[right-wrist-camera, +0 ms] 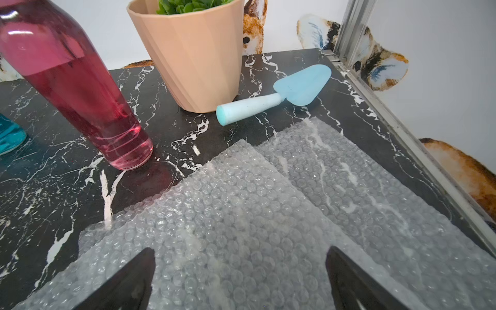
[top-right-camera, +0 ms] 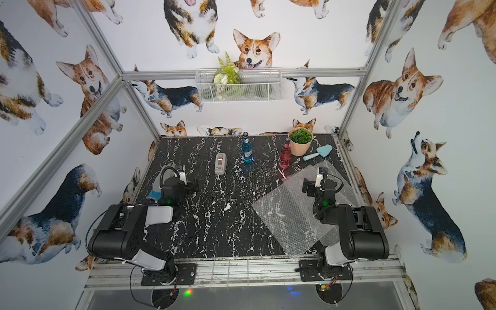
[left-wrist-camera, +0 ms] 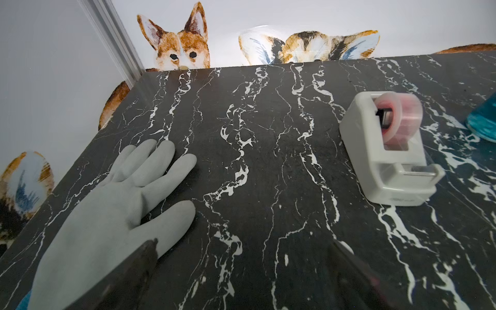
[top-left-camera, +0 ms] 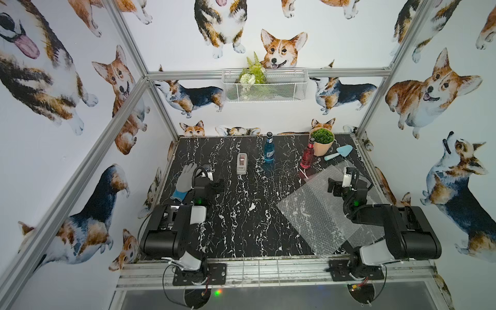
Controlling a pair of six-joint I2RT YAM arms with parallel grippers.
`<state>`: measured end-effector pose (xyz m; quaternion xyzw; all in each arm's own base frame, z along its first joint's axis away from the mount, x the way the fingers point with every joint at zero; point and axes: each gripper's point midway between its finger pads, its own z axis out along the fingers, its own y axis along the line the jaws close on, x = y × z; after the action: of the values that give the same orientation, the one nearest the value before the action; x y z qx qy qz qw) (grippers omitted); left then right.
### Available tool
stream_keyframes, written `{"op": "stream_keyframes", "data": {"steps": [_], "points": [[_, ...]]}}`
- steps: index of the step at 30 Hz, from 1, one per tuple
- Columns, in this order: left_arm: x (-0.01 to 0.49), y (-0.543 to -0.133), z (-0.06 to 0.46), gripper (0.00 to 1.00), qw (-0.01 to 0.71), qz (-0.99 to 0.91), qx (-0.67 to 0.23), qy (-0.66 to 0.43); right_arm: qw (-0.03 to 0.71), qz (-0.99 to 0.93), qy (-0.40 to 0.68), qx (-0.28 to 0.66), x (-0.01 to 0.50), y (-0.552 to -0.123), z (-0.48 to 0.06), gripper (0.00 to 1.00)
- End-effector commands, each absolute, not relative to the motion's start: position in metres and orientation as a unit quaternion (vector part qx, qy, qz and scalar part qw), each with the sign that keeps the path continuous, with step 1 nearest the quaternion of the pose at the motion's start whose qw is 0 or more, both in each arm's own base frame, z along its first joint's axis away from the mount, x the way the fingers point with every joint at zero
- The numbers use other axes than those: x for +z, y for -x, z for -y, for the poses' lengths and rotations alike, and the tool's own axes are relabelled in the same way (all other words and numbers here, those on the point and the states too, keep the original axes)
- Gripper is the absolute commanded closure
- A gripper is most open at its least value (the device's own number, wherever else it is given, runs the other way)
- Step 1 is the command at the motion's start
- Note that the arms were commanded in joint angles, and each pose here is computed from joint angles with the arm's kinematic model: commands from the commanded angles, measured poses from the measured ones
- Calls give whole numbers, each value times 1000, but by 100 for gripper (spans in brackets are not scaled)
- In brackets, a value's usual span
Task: Wrap wine bottles in bubble wrap
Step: Pick up the bubble wrap from the bubble wrap.
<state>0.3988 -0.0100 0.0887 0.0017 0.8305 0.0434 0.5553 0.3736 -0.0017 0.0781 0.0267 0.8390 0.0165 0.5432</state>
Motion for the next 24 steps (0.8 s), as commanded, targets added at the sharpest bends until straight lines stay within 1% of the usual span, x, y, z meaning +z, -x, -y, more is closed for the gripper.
{"op": "stream_keyframes", "data": {"steps": [1, 24], "points": [[93, -401, 9, 0, 563, -825, 48, -2, 563, -826, -28, 20, 89, -379, 1, 0], [95, -400, 17, 0, 566, -823, 35, -24, 563, -826, -28, 21, 89, -378, 0, 0]]}}
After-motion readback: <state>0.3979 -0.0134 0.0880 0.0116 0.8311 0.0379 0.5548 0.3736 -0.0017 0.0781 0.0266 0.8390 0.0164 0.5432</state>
